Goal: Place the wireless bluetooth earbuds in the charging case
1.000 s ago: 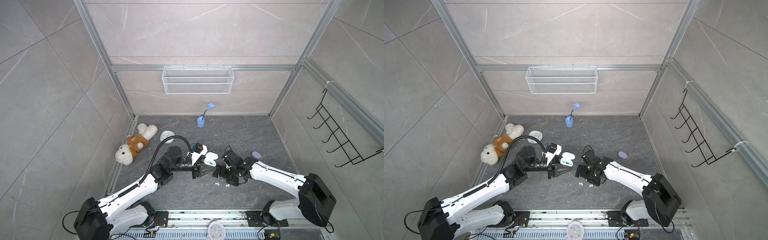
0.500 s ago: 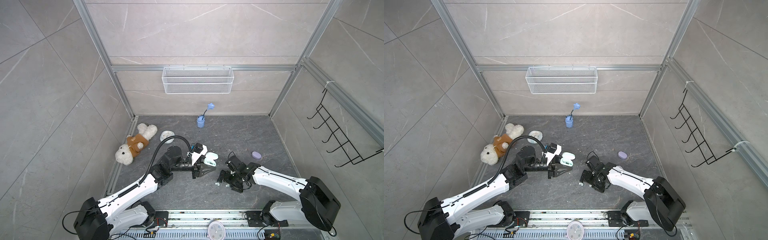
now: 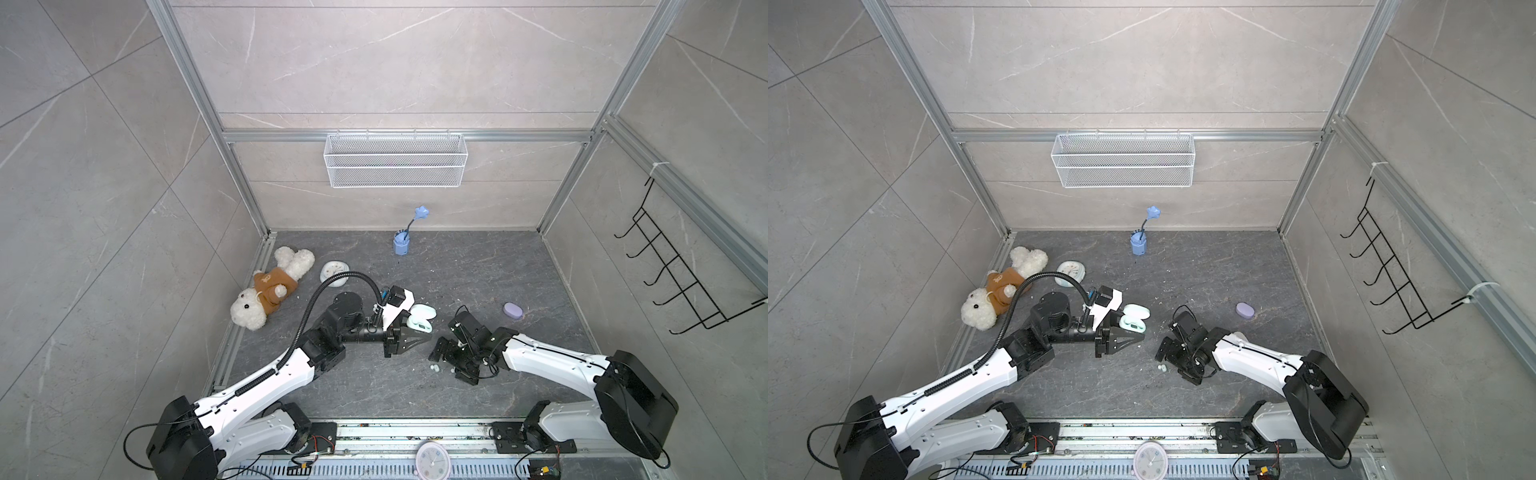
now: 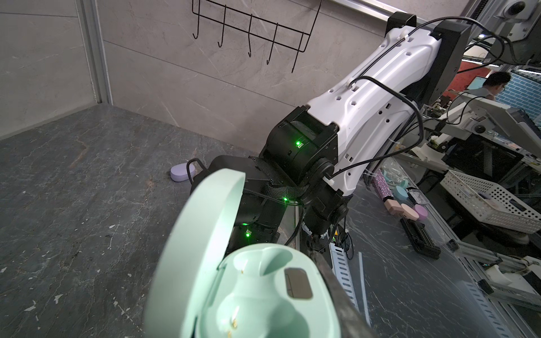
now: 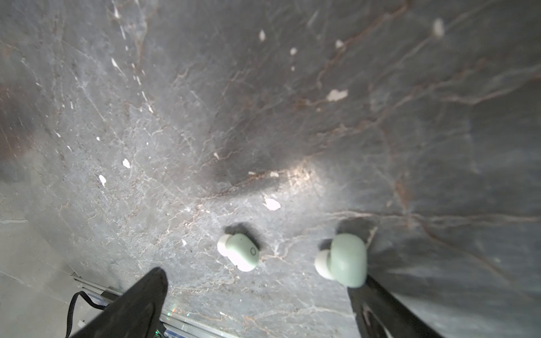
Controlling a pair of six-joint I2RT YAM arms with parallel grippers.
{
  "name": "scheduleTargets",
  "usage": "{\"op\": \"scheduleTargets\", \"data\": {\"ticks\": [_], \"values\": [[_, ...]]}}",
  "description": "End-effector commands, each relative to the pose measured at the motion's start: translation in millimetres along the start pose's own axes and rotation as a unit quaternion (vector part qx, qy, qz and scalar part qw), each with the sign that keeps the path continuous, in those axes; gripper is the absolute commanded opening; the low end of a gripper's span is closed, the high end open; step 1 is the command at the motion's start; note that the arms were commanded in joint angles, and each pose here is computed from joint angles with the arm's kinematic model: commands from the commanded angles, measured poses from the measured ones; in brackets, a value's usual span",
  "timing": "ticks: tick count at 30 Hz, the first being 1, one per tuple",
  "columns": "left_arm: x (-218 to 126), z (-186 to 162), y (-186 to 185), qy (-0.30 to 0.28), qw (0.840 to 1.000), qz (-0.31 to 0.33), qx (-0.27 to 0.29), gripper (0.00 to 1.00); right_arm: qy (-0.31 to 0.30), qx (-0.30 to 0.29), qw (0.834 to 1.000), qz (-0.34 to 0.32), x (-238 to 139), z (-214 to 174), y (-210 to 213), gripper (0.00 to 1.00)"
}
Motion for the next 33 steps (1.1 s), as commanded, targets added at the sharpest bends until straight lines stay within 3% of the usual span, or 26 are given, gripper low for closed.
{"op": "scheduleTargets", "data": {"ticks": [1,23,33], "values": [[-5,23,-9,-0.030,0.999,-0.004,0.036,0.01,-0.015,0.009,0.999,-0.026,3,6,-8,0.99],[-6,23,-9,-0.026,0.999,0.004,0.034,0.01,-0.004,-0.029,0.999,-0.023,5,33,6,0.99],[-3,24,-7,-0.026,0.999,-0.001,0.033,0.01,0.046,-0.131,0.990,-0.033,-2,27,9,0.99]]}}
Point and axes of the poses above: each gripper's point midway between its finger pads, its own x axis out along the fingers, its own y axis along the line the jaws close on, z = x × y, the point moved 7 cm from there along -x, back along the fingers, and after that the axes turned 1 degree about -x, right-handed, at the moved point
